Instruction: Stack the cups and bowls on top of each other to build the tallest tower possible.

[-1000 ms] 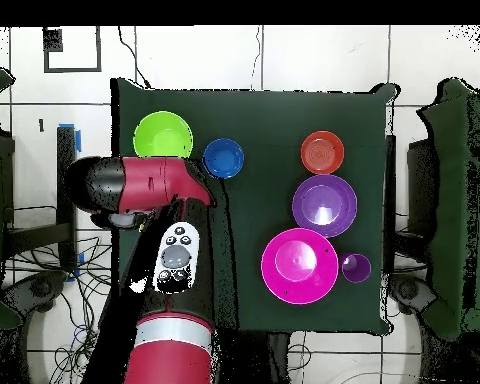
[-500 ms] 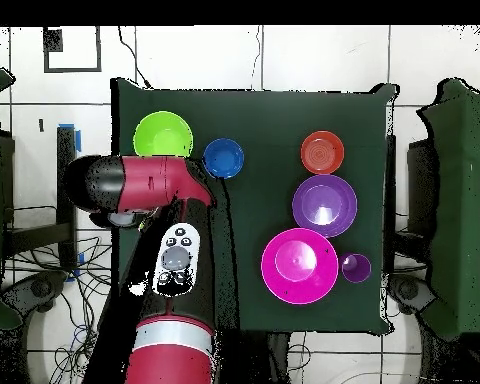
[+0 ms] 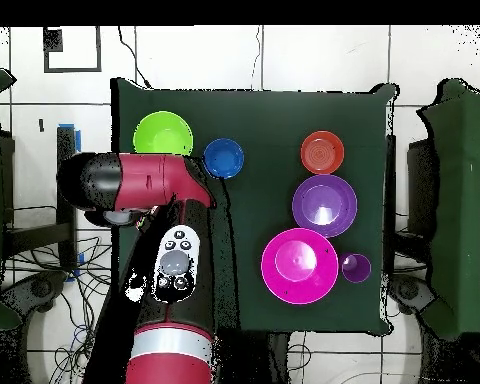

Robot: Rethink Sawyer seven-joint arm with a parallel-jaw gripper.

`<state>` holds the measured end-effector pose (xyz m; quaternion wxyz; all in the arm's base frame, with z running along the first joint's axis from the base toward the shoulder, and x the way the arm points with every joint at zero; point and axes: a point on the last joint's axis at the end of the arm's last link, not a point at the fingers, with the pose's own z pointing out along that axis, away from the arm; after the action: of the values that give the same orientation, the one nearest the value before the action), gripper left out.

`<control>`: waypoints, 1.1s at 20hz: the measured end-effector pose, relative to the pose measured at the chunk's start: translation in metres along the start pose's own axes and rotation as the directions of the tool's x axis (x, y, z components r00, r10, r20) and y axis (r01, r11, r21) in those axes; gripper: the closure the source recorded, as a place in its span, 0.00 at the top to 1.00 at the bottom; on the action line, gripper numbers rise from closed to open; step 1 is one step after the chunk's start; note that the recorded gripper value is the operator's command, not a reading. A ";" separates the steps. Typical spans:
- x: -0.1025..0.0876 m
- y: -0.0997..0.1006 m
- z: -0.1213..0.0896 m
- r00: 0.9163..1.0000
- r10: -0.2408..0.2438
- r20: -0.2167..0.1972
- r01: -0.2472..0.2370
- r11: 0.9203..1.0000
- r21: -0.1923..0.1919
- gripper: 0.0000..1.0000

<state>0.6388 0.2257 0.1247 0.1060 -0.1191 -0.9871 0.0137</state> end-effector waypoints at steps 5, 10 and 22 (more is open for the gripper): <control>0.001 0.005 -0.001 1.000 0.004 -0.003 -0.004 1.000 -0.010 0.00; 0.008 0.015 0.004 1.000 -0.012 -0.008 0.012 1.000 -0.005 0.00; 0.019 0.029 0.007 0.999 -0.037 -0.009 0.037 0.999 0.004 0.00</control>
<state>0.6261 0.2582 0.1206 0.1109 -0.1007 -0.9886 0.0130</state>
